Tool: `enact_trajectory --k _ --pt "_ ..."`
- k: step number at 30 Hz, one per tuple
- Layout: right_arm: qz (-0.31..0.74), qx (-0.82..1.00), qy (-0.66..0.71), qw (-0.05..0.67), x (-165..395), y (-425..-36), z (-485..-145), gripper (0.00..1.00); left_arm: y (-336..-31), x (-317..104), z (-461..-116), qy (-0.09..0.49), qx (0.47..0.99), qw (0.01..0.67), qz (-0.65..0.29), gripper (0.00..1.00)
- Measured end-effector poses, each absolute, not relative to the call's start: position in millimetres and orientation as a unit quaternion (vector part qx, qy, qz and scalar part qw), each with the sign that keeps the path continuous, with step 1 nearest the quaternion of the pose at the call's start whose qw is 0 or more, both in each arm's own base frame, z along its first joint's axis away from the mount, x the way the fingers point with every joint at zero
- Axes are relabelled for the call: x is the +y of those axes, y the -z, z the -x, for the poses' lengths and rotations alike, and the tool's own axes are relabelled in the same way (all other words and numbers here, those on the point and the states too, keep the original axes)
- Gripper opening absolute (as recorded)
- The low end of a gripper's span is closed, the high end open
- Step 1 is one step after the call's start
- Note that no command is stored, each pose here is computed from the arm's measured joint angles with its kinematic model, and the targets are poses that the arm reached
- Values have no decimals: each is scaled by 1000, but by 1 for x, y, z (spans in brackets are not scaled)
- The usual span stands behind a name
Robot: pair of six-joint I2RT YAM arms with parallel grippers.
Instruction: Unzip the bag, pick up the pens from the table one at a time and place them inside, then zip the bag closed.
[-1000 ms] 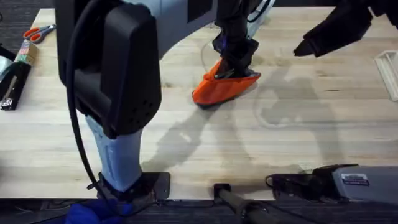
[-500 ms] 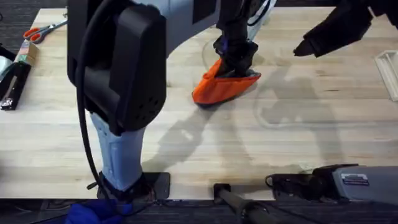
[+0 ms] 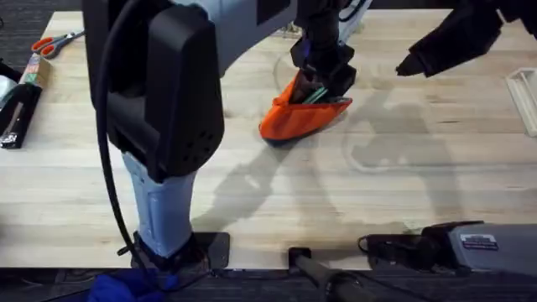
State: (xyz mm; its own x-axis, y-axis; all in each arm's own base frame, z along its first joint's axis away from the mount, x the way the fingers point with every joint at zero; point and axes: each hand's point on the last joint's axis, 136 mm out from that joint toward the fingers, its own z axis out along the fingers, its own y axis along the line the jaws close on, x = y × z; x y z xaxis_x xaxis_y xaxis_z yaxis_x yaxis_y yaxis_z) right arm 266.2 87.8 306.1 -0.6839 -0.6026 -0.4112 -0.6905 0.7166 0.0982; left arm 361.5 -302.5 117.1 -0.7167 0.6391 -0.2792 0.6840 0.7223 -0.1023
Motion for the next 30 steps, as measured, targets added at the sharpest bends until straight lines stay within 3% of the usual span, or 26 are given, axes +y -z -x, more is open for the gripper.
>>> enact_trajectory --k 6,8,10,12,23,30 --pt "356 909 -124 178 88 -306 -266 996 -137 -304 -363 102 919 120 -361 709" --pt "356 909 -124 178 88 -306 -266 996 -145 -303 -363 101 917 122 -367 782" --pt "356 909 -124 178 88 -306 -266 996 -152 -302 -361 98 915 120 -372 928" --pt "356 908 -128 179 89 -307 -266 996 -157 -299 -359 94 914 118 -375 984" --pt "356 907 -134 180 91 -307 -265 996 -164 -281 -342 76 917 86 -382 997" --pt "356 907 -135 180 92 -307 -265 996 -198 -263 -334 76 914 141 -373 997"
